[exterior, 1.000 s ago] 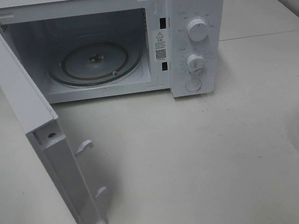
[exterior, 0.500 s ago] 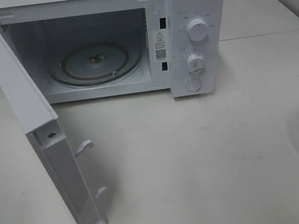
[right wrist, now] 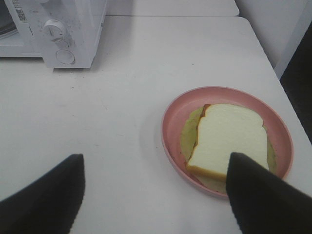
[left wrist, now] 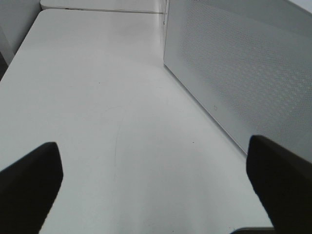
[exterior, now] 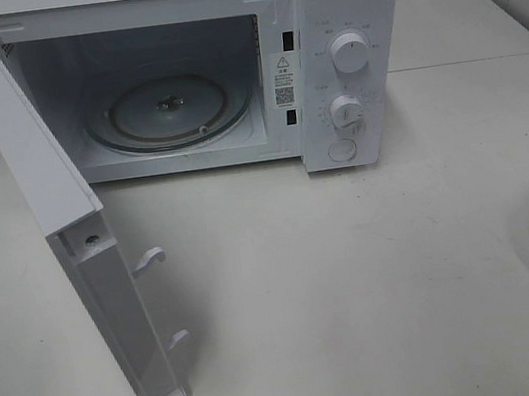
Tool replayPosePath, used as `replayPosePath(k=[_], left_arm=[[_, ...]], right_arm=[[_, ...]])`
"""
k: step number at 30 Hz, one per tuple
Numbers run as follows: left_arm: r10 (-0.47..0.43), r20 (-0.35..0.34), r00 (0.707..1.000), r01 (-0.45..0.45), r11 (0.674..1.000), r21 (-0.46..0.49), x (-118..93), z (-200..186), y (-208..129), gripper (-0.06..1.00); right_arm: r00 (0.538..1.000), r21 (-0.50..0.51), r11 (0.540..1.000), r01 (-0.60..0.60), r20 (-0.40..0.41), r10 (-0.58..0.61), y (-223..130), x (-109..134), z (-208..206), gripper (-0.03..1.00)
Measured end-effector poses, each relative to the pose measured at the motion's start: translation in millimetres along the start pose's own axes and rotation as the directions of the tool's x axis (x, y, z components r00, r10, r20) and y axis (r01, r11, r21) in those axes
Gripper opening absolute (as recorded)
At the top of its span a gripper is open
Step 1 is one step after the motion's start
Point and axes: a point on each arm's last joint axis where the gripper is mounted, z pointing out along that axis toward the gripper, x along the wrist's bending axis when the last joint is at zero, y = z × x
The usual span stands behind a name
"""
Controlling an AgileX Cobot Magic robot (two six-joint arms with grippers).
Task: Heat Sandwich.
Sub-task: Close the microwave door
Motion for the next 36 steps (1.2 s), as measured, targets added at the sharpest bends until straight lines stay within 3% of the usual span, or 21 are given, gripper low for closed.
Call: replayPosePath(k=[36], left_arm=[[0.0,0.0,1.0,0.0,1.0,0.0,0.0,0.0,0.0,0.97]], right_arm=[[1.0,-0.006,1.0,0.003,-0.001,-0.003,0.5,0.1,0.0,0.76]])
